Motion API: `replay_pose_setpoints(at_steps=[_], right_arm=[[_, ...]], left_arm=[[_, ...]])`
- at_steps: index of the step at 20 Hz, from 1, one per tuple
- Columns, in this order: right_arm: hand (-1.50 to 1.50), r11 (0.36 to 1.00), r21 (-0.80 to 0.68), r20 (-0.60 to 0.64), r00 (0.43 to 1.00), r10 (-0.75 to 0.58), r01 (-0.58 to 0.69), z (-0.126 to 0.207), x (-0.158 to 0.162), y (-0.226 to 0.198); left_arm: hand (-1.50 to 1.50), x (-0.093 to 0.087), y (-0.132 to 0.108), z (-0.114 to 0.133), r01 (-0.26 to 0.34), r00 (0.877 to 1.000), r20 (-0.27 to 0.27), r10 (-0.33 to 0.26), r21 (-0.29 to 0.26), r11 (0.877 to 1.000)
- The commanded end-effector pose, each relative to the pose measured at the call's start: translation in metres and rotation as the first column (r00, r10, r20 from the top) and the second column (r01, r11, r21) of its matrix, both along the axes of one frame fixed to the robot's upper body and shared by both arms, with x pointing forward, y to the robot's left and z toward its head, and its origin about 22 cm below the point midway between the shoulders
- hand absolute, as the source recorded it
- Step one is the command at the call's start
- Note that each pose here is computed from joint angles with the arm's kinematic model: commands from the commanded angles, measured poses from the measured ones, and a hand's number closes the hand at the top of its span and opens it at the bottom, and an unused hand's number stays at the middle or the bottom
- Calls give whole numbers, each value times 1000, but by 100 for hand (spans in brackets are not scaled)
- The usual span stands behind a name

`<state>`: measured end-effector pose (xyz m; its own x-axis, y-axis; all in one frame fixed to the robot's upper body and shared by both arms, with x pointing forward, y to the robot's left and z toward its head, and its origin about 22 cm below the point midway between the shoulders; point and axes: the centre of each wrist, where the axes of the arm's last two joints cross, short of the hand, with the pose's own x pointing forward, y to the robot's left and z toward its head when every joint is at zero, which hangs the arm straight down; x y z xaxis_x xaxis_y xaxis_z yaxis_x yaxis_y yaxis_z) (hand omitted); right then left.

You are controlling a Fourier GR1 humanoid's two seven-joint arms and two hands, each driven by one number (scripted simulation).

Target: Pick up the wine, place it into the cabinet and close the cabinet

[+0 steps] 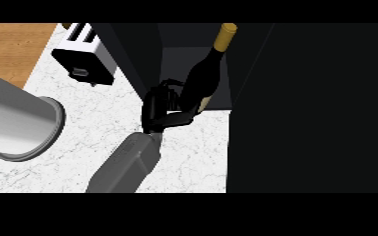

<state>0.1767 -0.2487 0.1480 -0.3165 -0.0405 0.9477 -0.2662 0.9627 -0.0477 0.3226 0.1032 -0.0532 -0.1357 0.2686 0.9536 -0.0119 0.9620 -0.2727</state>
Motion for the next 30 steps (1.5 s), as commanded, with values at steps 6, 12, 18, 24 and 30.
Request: replay_pose_setpoints(at_steps=[6, 12, 18, 24, 30], right_arm=[[-150, 1000, 2, -3, 1000, -3, 3, -3, -2, -9], [-150, 1000, -1, -18, 1000, 5, -5, 3, -2, -13], [-150, 999, 21, -3, 999, 43, -43, -11, 6, 3], [-150, 1000, 13, 12, 1000, 18, -18, -24, 6, 2], [-150, 1000, 6, 7, 1000, 23, -23, -14, 8, 9]], left_arm=[[150, 28, -9, 8, 11, 1000, 7, -11, -6, 1000], [150, 36, -16, 19, 25, 1000, -12, -26, -39, 999], [150, 50, -13, 24, -2, 1000, -8, 1, -59, 998], [150, 71, -8, 40, 10, 1000, -8, -11, -78, 997], [150, 78, 1, 37, -21, 997, -69, 21, -2, 1000]])
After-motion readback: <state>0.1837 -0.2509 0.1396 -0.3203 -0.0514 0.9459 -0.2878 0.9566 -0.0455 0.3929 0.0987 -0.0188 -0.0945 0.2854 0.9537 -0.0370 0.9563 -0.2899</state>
